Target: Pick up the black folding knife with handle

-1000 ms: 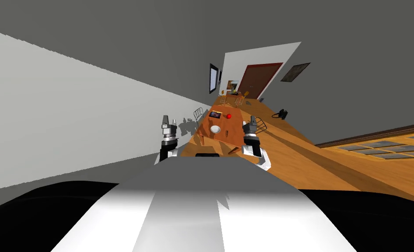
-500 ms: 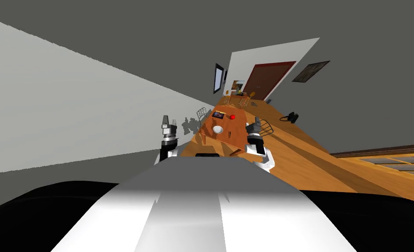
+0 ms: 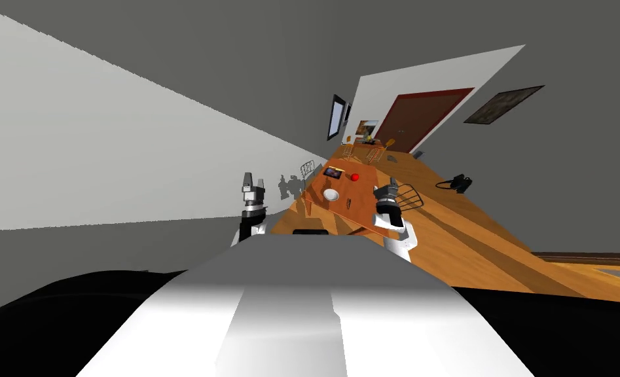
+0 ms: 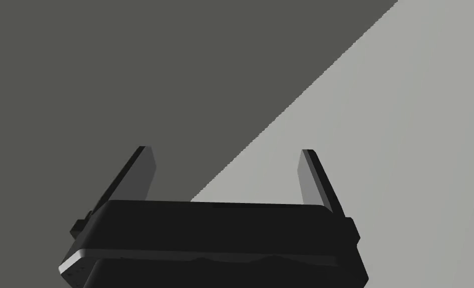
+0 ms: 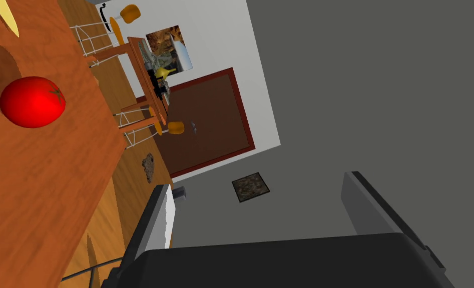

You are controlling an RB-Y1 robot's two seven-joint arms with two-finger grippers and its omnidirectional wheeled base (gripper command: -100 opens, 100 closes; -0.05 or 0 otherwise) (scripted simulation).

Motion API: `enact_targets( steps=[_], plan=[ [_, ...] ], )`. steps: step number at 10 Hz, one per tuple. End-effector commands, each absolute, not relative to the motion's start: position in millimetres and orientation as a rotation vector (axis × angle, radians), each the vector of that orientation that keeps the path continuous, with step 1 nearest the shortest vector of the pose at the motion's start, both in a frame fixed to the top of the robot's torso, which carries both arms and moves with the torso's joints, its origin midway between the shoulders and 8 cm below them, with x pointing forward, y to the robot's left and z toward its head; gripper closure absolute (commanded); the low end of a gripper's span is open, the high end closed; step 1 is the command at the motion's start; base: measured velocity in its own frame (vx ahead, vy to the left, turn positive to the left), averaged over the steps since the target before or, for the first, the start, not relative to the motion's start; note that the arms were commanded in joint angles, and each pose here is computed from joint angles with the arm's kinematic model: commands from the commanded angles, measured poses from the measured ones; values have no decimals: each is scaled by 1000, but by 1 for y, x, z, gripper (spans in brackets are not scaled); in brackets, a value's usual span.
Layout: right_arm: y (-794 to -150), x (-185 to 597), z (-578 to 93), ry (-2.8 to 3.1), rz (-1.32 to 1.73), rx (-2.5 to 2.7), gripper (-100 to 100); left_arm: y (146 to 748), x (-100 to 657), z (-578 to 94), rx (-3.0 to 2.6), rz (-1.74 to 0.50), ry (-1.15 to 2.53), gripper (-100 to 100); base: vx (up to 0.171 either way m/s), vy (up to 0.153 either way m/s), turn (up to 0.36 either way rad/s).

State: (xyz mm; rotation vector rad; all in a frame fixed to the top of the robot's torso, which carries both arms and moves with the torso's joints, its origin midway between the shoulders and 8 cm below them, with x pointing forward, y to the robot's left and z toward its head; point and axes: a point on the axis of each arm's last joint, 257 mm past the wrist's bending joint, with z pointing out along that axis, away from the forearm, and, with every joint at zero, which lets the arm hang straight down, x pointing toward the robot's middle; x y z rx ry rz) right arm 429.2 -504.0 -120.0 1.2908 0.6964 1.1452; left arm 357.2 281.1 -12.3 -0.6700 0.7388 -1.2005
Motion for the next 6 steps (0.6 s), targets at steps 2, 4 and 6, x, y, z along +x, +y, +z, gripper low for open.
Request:
enact_targets(
  steps=[2,4,6],
  plan=[
    [-542,424,-143,615,1130,1424,-100,281,357,-12,-670,-1200,739,0,-8,3,162],
    [-566,421,-153,547,1130,1506,-100,281,357,-12,-670,-1200,739,0,-7,2,160],
    [-591,416,-171,475,1121,1592,-100,281,357,-12,-670,-1200,739,0,-6,0,204]
  ],
)
